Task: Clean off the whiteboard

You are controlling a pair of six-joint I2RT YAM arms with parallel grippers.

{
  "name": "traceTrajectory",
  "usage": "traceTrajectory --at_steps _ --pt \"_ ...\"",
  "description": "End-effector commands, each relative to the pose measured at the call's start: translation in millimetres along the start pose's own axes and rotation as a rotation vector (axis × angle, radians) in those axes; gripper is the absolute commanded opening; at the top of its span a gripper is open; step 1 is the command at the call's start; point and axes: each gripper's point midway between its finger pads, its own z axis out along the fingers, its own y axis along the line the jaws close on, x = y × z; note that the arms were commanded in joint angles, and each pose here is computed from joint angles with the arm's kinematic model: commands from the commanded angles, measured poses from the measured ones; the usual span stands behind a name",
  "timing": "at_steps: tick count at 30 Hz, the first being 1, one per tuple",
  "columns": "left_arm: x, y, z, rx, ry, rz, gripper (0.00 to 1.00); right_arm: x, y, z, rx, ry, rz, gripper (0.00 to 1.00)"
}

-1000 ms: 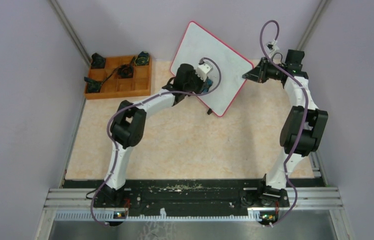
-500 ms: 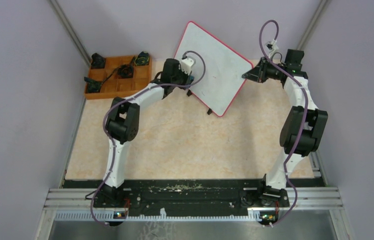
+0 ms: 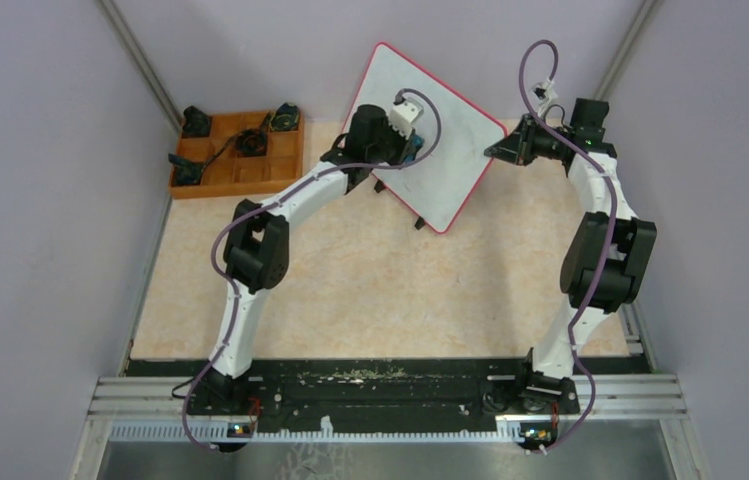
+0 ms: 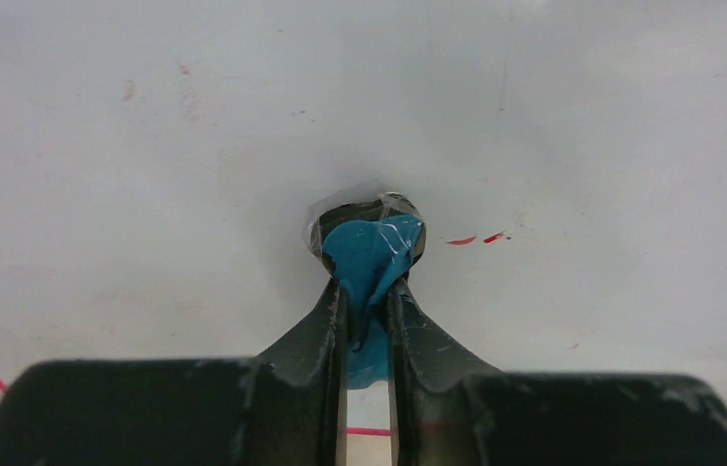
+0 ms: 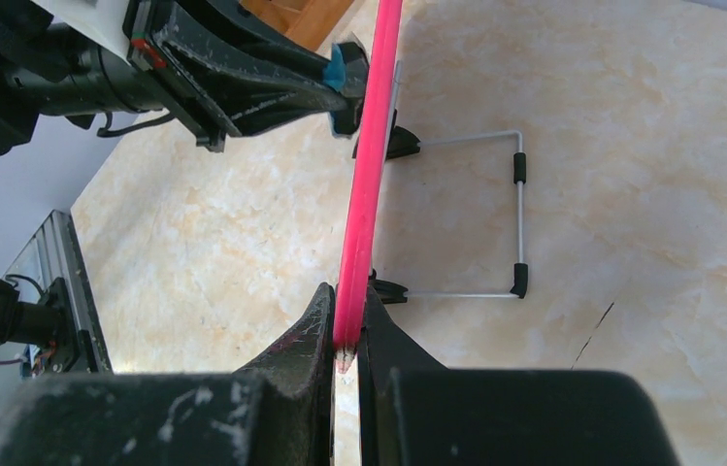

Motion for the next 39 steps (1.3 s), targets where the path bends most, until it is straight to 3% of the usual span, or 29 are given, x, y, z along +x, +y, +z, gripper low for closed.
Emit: traceTrajectory --at_steps 1,9,13,39 --pt "-3 -37 10 0.093 -0.002 -0.031 0.0 -13 41 1 -0.125 -0.015 -0.087 0.0" --pt "-43 -102 7 0.258 -0.05 -0.043 0.0 -12 40 2 -0.125 -0.013 -0.085 0.0" --pt "-54 -113 9 0.268 -0.071 -0.041 0.0 -11 41 2 -0.125 -0.012 -0.084 0.0" --pt "47 22 29 -0.012 0.044 -0.062 0.0 -14 42 1 -0.112 -0.01 -0.088 0.0"
